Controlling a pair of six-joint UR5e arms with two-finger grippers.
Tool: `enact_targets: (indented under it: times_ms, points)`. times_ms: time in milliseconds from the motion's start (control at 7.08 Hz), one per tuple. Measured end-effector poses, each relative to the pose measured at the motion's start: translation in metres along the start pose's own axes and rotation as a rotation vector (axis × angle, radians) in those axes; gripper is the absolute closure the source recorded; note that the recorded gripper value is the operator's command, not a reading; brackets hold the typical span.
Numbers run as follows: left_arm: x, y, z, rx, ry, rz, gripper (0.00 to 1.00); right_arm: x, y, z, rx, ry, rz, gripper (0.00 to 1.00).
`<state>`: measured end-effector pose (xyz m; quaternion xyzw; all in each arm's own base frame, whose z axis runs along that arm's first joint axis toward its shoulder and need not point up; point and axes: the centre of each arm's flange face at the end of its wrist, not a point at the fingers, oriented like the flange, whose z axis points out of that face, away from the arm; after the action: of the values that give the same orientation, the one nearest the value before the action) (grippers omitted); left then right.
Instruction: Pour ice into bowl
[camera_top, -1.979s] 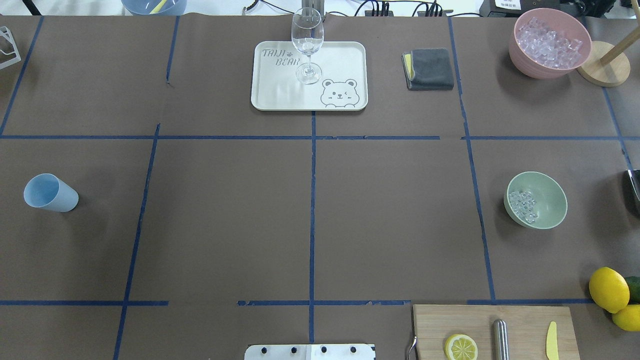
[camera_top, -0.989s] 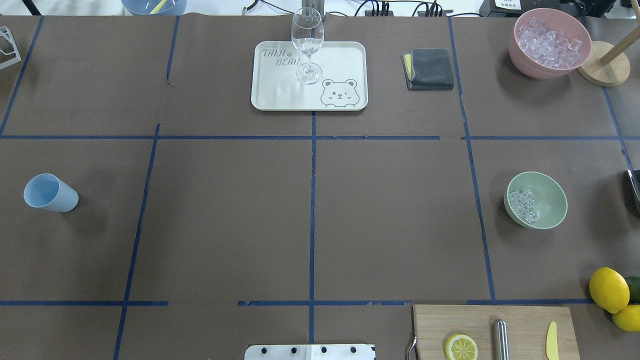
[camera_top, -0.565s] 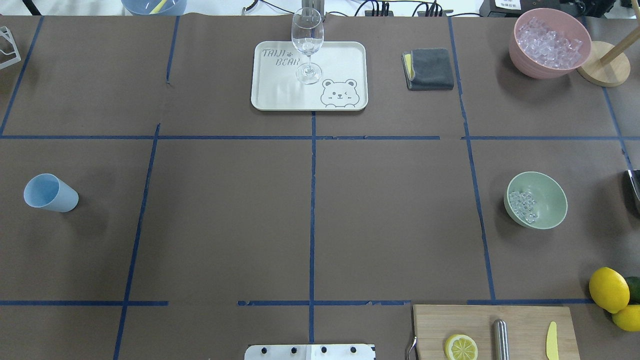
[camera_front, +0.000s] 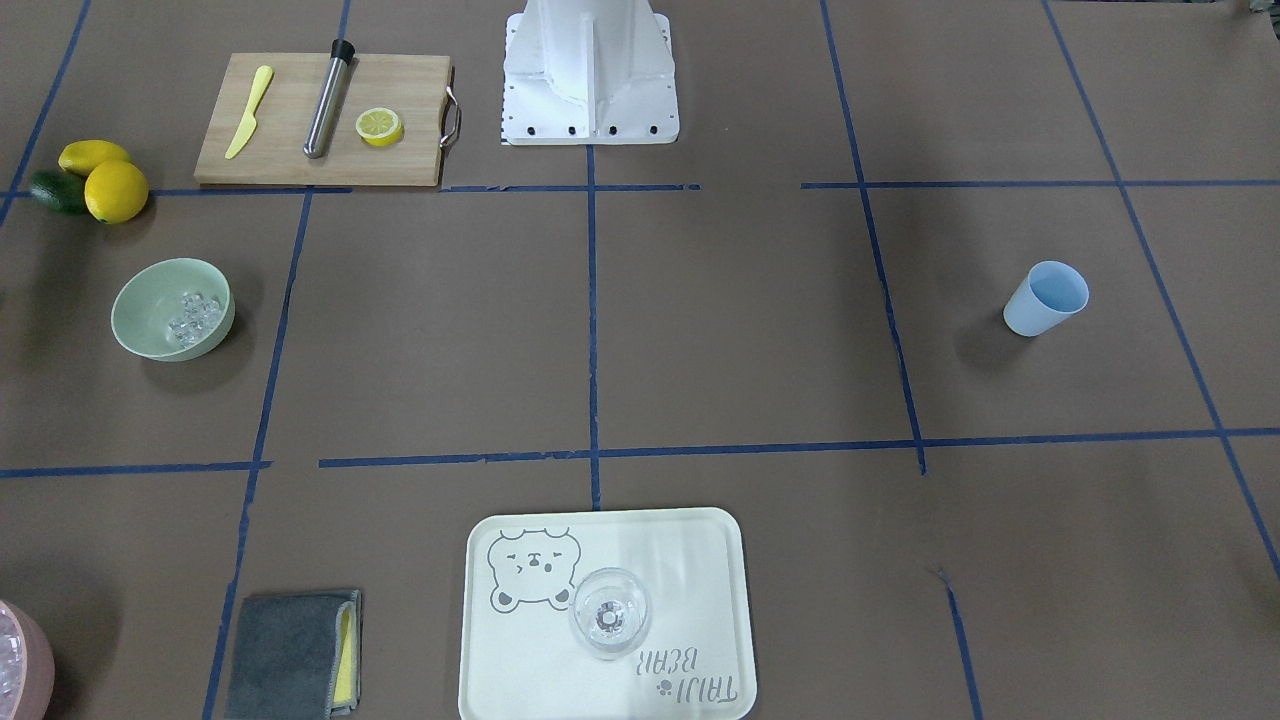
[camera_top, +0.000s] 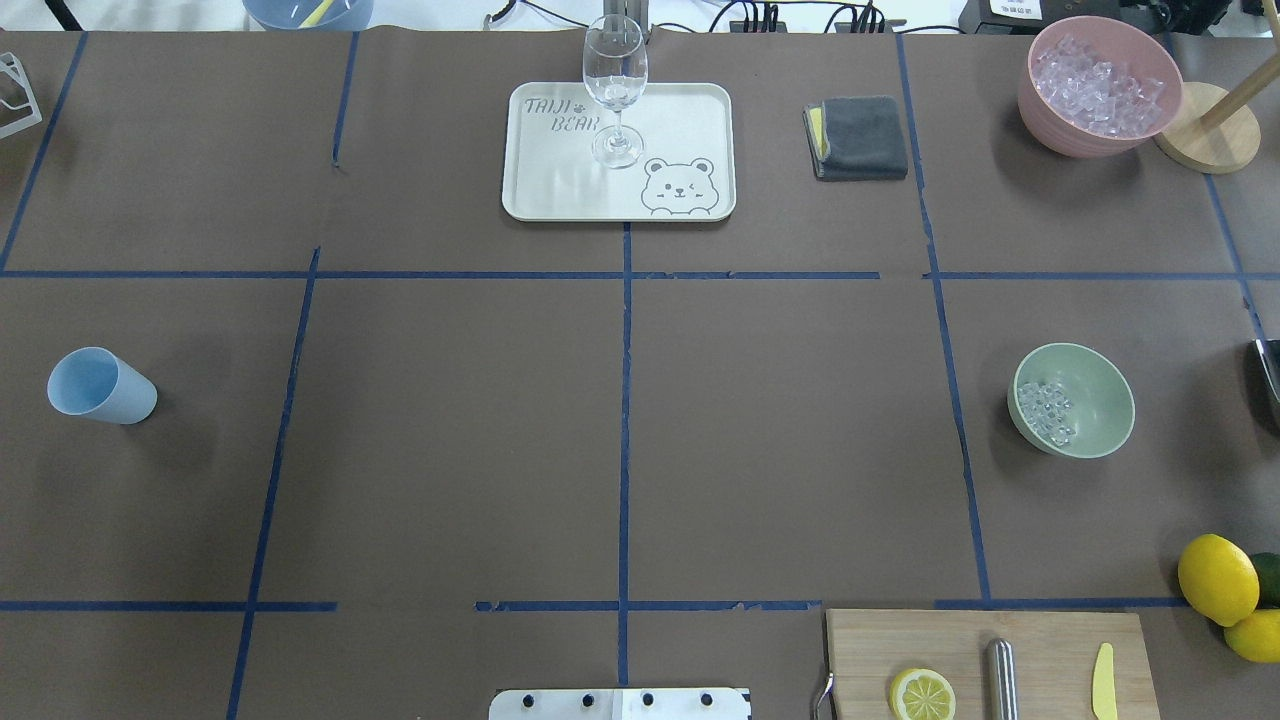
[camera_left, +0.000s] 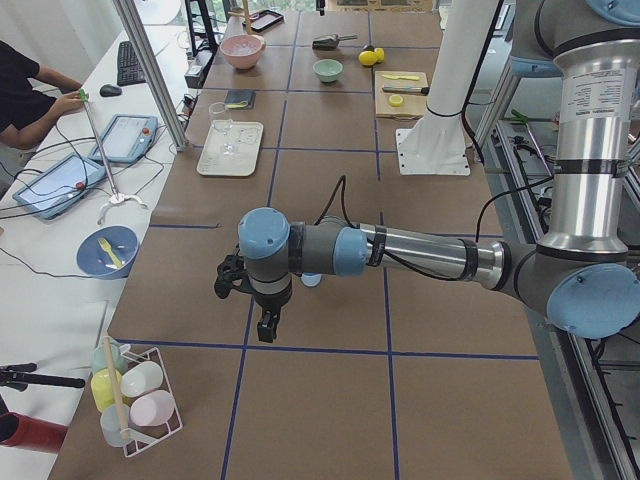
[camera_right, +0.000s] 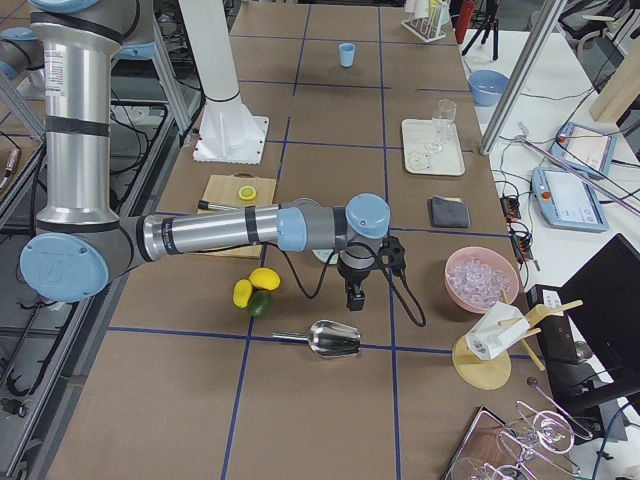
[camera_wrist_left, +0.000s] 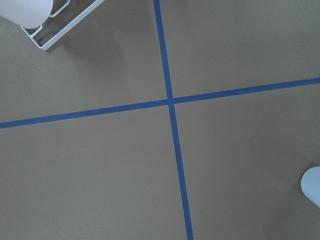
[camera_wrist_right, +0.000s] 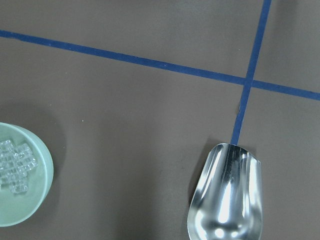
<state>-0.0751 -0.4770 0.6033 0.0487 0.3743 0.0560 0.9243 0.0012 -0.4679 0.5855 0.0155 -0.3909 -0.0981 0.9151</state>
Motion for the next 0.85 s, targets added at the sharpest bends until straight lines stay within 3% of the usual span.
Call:
enact_targets:
  times_ms: [848]
  points:
    - [-0.001,0.016,0.003,0.001,0.003,0.048,0.00,0.010,-0.006,0.011,-0.017,0.002,0.007,0.00]
